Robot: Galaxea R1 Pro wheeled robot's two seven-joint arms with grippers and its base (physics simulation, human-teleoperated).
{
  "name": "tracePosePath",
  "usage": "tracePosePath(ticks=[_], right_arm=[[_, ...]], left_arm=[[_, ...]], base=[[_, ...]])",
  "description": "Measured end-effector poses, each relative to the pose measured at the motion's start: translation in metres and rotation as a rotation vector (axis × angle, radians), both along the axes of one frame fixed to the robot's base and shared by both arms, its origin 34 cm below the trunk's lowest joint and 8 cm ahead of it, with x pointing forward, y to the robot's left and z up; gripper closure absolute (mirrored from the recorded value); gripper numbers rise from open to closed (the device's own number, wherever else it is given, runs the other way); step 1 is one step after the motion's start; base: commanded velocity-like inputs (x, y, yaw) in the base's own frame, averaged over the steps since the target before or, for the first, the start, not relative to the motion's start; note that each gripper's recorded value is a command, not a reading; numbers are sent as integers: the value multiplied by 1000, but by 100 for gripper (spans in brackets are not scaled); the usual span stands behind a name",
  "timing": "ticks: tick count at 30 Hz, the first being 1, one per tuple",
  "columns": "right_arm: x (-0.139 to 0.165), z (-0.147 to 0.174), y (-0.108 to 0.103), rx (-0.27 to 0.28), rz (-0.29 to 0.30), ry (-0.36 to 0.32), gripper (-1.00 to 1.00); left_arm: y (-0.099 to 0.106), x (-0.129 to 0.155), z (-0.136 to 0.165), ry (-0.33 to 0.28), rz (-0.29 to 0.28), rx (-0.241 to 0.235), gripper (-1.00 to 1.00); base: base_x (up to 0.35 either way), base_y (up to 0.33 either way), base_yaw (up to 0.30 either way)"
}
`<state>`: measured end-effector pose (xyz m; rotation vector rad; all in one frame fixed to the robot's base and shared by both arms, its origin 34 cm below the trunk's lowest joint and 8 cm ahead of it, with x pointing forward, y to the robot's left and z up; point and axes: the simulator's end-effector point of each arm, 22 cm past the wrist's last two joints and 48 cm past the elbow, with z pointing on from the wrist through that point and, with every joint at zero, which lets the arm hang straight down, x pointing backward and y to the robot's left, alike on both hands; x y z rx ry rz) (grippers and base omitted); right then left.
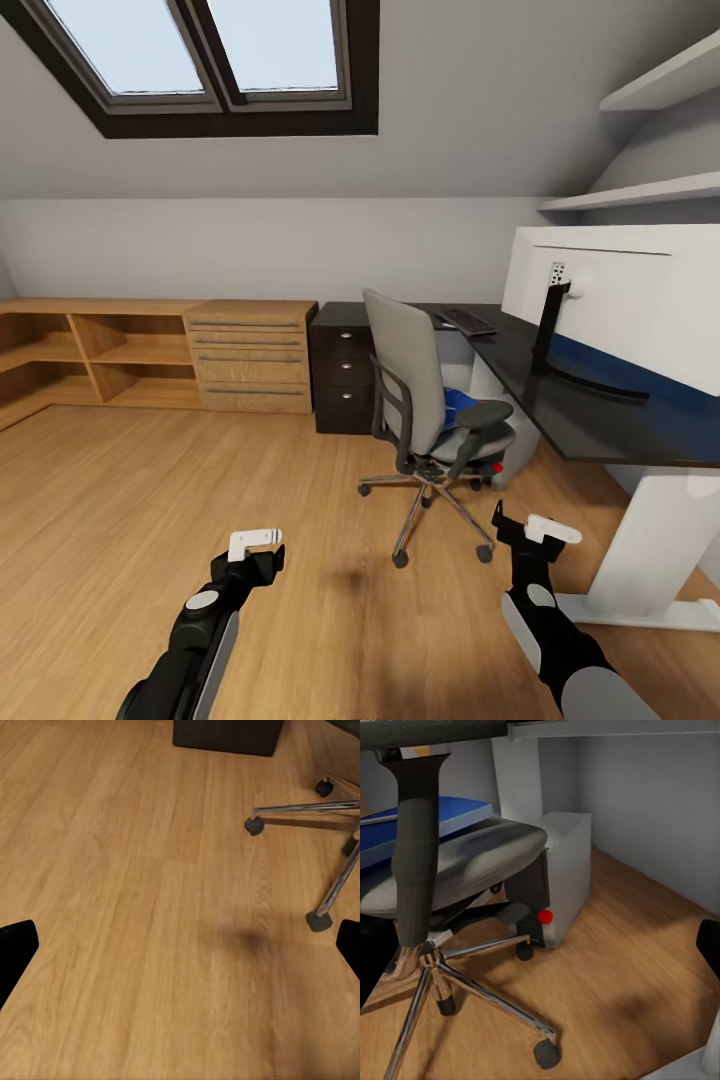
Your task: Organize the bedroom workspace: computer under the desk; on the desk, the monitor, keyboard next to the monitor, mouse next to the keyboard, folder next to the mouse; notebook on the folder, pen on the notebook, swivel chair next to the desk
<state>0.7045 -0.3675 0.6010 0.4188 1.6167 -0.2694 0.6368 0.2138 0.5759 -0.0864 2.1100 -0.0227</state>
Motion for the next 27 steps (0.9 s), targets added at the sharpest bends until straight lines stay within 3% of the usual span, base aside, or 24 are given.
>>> tracePosePath(ticks=[7,27], right_arm=[[-1,0,-2,-1,-3,1,-100],[-1,2,-8,-6,-10,-5,-100]], left_arm=[[4,-1,-1,3,2,7,-100],[6,-1,-2,5,3,10,-100]], base=[[204,0,0],[312,0,0]])
